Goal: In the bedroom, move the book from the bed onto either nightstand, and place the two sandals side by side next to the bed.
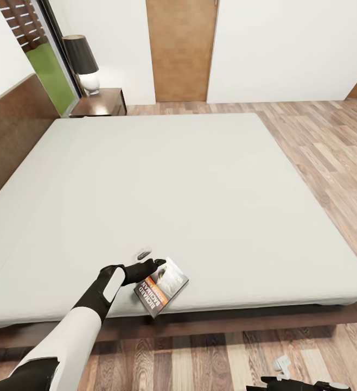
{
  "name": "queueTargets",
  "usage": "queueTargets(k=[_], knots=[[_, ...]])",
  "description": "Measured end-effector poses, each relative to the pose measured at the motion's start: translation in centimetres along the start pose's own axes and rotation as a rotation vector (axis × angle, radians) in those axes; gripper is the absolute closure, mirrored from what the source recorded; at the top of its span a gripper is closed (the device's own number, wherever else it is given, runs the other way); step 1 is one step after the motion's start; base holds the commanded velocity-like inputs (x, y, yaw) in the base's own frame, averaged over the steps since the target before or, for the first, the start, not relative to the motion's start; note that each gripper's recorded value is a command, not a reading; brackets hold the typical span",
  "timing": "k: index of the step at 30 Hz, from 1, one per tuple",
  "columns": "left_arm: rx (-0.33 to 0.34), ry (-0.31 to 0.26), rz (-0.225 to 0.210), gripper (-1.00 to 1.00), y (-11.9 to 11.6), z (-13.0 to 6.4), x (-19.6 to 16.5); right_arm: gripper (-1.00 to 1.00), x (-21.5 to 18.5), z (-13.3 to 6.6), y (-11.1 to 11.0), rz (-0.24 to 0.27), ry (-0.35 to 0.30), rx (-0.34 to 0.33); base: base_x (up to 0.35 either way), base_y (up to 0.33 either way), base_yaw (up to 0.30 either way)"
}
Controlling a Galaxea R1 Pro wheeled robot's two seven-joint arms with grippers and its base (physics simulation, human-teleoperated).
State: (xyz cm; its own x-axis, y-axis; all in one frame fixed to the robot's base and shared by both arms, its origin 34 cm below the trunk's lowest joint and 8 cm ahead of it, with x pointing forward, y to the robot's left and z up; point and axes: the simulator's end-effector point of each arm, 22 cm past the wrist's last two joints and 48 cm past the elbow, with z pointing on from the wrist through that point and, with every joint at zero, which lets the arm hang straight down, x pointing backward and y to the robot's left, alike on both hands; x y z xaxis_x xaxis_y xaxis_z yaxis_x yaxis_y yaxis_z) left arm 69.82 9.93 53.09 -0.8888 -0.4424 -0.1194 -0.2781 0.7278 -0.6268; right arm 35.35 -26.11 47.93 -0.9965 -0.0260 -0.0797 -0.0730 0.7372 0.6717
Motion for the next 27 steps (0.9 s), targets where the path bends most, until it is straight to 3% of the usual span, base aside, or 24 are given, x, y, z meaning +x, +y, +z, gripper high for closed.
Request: queueTargets(k=[27], knots=[[0.0,0.0,0.0,-1.0,0.0,0.0,0.0,-1.0,-0.05,0.0,-0.02,-0.002,-0.001,0.001,0.0,0.0,0.0]])
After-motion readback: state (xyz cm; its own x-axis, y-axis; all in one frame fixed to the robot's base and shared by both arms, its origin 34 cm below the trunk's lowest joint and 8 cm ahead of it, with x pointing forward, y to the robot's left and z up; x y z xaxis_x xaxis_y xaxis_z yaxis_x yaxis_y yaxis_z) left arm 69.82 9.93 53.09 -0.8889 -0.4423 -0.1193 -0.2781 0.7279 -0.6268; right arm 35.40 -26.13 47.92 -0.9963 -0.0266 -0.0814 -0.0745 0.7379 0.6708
